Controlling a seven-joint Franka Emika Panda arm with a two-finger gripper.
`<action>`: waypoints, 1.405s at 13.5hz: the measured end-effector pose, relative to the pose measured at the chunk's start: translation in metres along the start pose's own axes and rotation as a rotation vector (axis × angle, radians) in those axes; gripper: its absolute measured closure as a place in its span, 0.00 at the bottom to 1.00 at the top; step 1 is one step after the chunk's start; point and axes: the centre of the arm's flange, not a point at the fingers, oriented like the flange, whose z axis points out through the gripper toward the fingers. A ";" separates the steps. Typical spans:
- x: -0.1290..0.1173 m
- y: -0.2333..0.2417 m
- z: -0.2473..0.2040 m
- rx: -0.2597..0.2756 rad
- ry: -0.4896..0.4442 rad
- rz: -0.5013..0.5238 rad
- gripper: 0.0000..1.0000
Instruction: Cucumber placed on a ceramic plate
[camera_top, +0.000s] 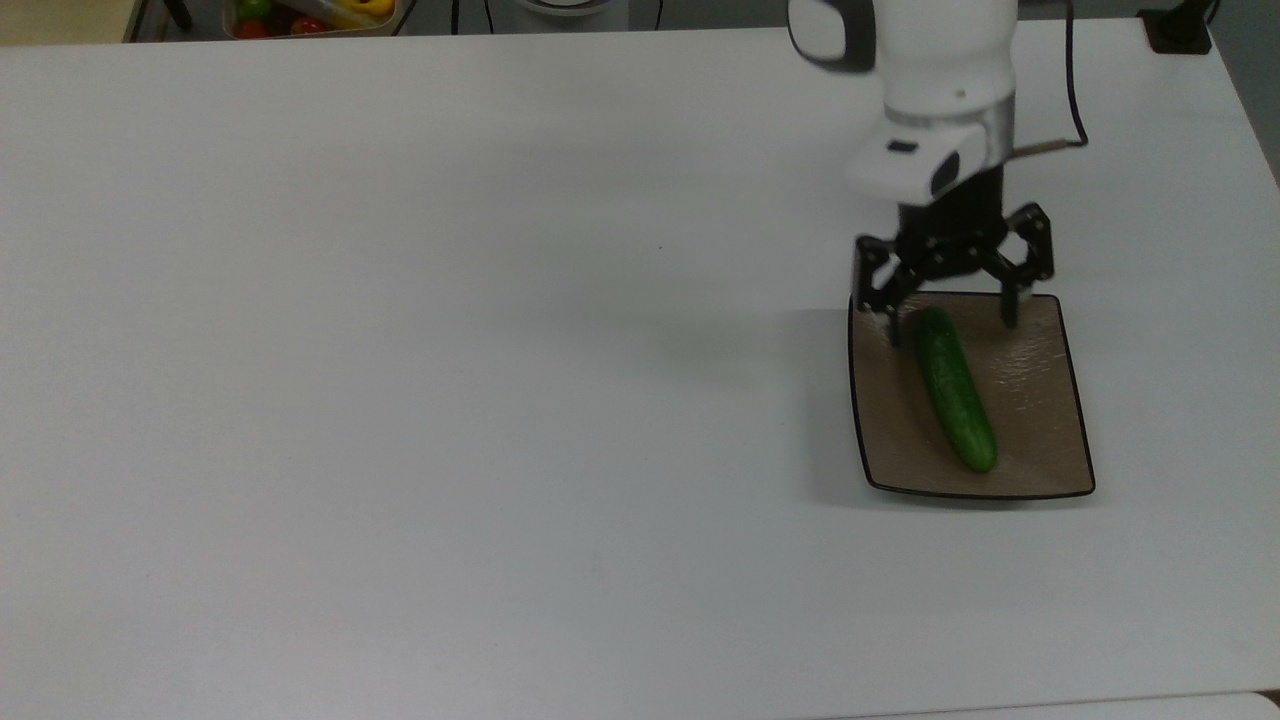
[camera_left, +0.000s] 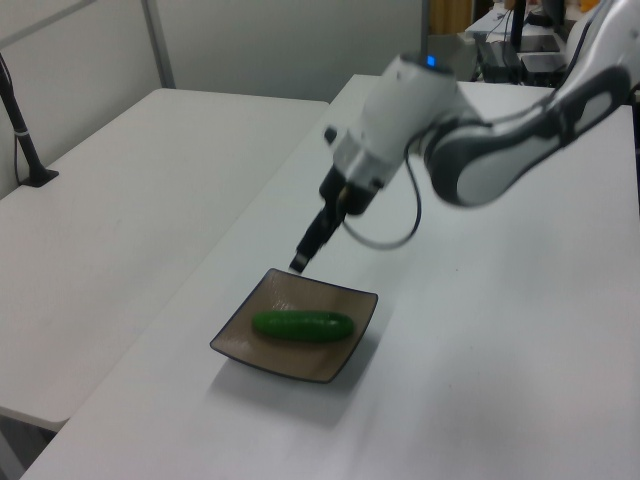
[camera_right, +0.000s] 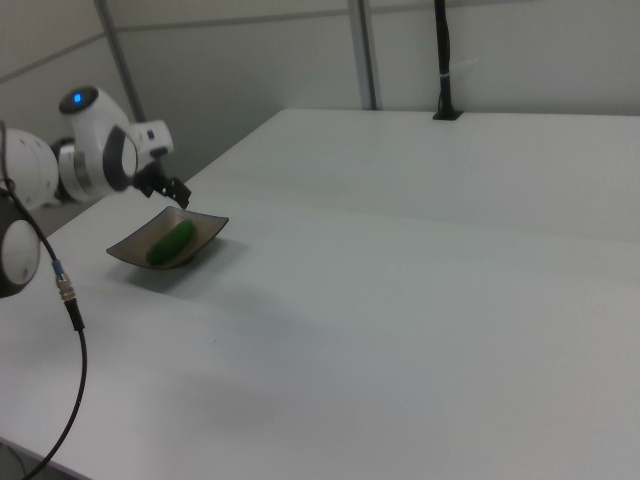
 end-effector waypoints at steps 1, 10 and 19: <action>0.008 0.010 -0.022 -0.033 -0.024 0.011 0.00; 0.008 0.108 -0.225 -0.292 -0.294 0.208 0.00; -0.031 0.218 -0.285 -0.296 -0.496 0.234 0.00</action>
